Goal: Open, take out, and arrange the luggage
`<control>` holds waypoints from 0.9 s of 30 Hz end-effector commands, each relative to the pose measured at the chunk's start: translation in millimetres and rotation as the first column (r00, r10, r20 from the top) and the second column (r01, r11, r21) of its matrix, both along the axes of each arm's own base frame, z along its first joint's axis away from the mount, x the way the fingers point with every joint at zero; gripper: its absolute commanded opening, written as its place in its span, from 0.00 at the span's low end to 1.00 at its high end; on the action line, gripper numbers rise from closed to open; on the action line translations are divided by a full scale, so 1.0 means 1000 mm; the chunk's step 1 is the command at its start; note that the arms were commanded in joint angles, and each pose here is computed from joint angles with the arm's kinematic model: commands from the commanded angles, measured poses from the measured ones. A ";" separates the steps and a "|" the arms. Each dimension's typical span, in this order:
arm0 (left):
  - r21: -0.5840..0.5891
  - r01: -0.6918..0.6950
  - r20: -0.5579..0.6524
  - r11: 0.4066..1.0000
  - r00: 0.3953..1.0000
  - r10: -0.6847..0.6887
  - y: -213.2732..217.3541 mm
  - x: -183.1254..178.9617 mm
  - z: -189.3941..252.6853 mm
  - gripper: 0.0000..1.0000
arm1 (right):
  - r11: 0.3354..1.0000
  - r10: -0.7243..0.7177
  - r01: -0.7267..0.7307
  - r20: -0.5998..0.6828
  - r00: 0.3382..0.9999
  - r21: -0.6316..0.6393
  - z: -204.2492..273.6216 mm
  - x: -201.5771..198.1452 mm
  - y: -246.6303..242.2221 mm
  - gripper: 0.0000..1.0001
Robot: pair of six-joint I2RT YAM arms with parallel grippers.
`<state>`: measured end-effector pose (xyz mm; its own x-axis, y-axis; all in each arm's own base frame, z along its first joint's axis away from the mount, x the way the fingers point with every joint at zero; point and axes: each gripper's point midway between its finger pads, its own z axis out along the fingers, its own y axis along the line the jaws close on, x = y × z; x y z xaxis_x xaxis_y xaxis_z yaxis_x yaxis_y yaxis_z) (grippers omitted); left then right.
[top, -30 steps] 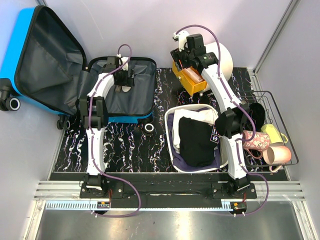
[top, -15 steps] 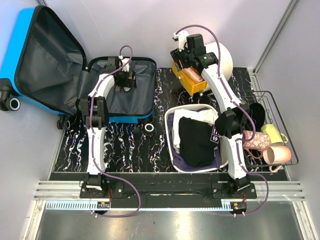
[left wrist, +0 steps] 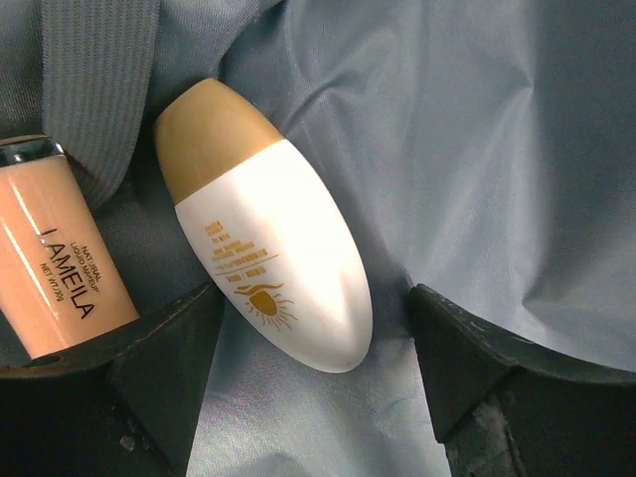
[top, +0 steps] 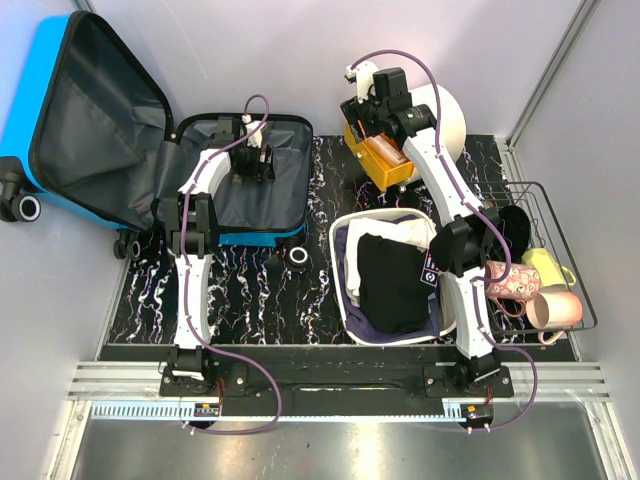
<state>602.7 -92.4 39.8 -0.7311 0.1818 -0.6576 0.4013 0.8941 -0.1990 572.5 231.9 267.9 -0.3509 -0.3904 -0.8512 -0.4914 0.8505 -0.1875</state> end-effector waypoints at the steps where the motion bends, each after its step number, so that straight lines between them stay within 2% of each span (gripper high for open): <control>1: 0.012 -0.032 0.075 0.999 0.997 0.031 0.008 0.018 0.015 0.77 | 0.999 0.012 -0.014 0.097 0.995 0.029 0.042 -0.002 -0.002 0.76; 6: 0.009 -0.025 0.131 1.000 0.991 0.024 0.006 0.022 0.031 0.69 | 1.000 0.012 -0.014 0.100 0.995 0.023 0.043 -0.001 -0.003 0.76; 15: 0.012 -0.110 0.195 0.994 0.975 0.105 0.014 0.043 0.044 0.73 | 1.000 0.010 -0.013 0.102 0.995 0.027 0.043 -0.001 -0.003 0.76; 18: -0.028 -0.112 0.207 0.993 0.972 0.116 0.009 0.048 0.047 0.64 | 1.000 0.005 -0.008 0.102 0.995 0.023 0.043 -0.001 -0.004 0.76; 23: -0.054 -0.109 0.220 0.993 0.968 0.119 0.008 0.049 0.058 0.35 | 1.000 -0.002 0.000 0.105 0.994 0.011 0.043 0.000 -0.007 0.76; 25: -0.076 -0.105 0.218 0.991 0.969 0.120 0.007 0.046 0.060 0.36 | 1.000 -0.002 0.001 0.105 0.994 0.013 0.043 -0.001 -0.007 0.76; 26: -0.084 -0.104 0.240 0.991 0.963 0.122 0.007 0.047 0.071 0.40 | 1.000 -0.002 0.001 0.105 0.994 0.013 0.044 -0.002 -0.007 0.76; 27: -0.086 -0.103 0.232 0.991 0.965 0.121 0.007 0.044 0.069 0.40 | 1.000 -0.001 -0.001 0.103 0.995 0.016 0.043 -0.002 -0.006 0.76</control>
<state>620.2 -100.1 59.6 -0.7117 0.0485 -0.7008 0.3120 0.9156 -0.2535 573.4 230.0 267.1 -0.3452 -0.4039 -0.8472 -0.4947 0.8454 -0.2014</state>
